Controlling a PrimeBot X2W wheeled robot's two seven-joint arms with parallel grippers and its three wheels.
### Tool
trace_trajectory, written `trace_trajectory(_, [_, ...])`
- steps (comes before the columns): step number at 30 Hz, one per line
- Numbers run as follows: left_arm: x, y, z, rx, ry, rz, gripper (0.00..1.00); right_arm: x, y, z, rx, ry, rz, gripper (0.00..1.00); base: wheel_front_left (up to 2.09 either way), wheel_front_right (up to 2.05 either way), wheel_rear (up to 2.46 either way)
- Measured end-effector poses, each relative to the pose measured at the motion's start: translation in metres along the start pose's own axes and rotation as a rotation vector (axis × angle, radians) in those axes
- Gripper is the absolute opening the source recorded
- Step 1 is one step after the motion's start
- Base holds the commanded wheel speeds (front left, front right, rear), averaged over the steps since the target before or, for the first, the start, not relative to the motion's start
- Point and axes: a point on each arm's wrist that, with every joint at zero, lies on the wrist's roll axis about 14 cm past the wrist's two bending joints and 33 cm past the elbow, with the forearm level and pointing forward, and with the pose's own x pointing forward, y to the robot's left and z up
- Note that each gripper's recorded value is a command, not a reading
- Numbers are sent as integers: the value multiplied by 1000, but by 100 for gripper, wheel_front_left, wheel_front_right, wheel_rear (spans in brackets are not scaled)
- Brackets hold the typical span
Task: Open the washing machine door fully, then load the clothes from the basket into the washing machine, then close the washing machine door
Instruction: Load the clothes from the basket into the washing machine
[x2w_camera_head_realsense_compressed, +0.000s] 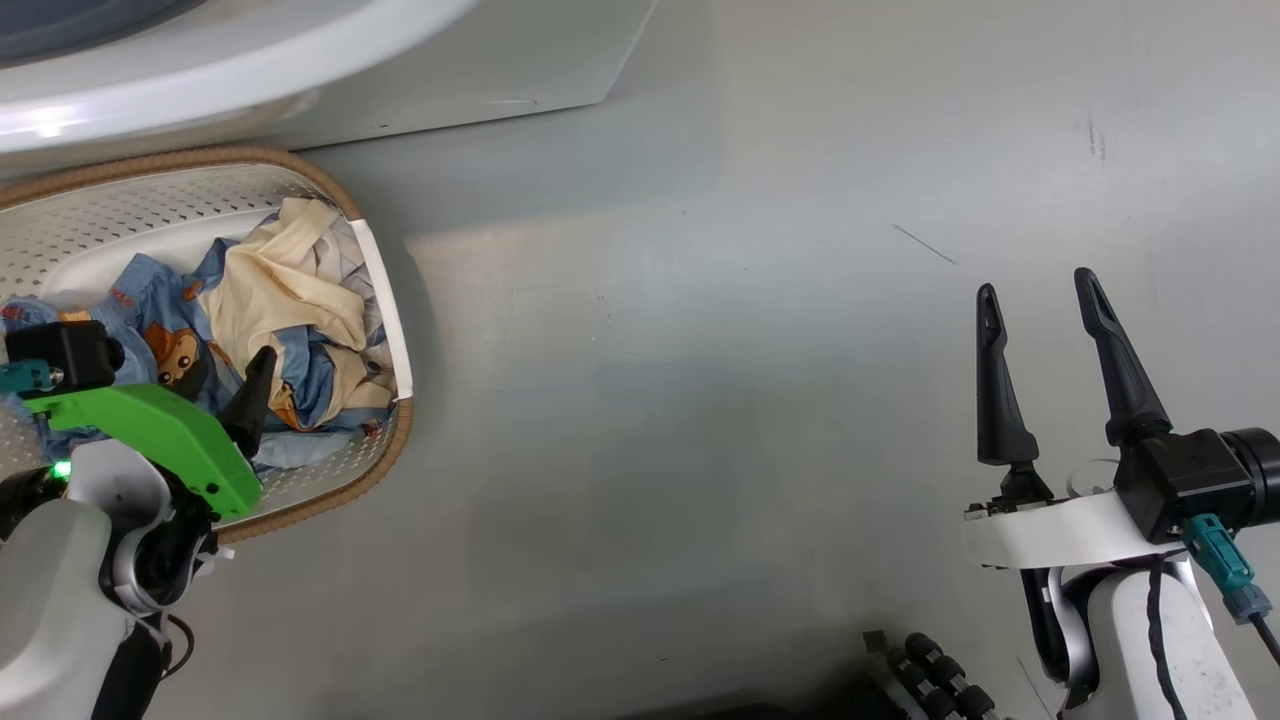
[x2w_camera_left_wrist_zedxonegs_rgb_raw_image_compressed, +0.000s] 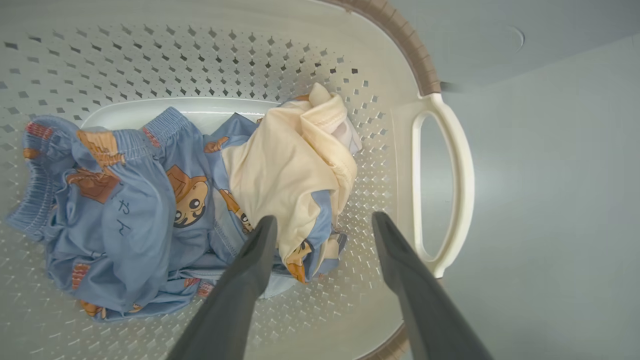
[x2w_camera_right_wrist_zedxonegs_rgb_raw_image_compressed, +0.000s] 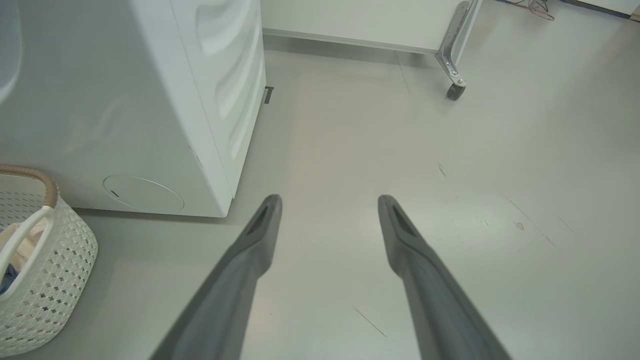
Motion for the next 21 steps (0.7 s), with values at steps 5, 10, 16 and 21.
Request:
trace_trajectory(5, [9,1,-5,1,25,-5,100,2,-2,-4,-12,9,-10,100,0,0,0])
trace_trajectory(10, [19,2,-9,-8,45,-10,100,4,-4,-11,-23,25,-20,100,0,0,0])
trace_trajectory(16, [24,5,-14,-17,58,-7,100,6,-4,-15,-23,35,-19,100,0,0,0])
trace_trajectory(21, [30,7,-13,-20,61,-6,100,8,-6,-19,-32,41,-28,100,0,0,0])
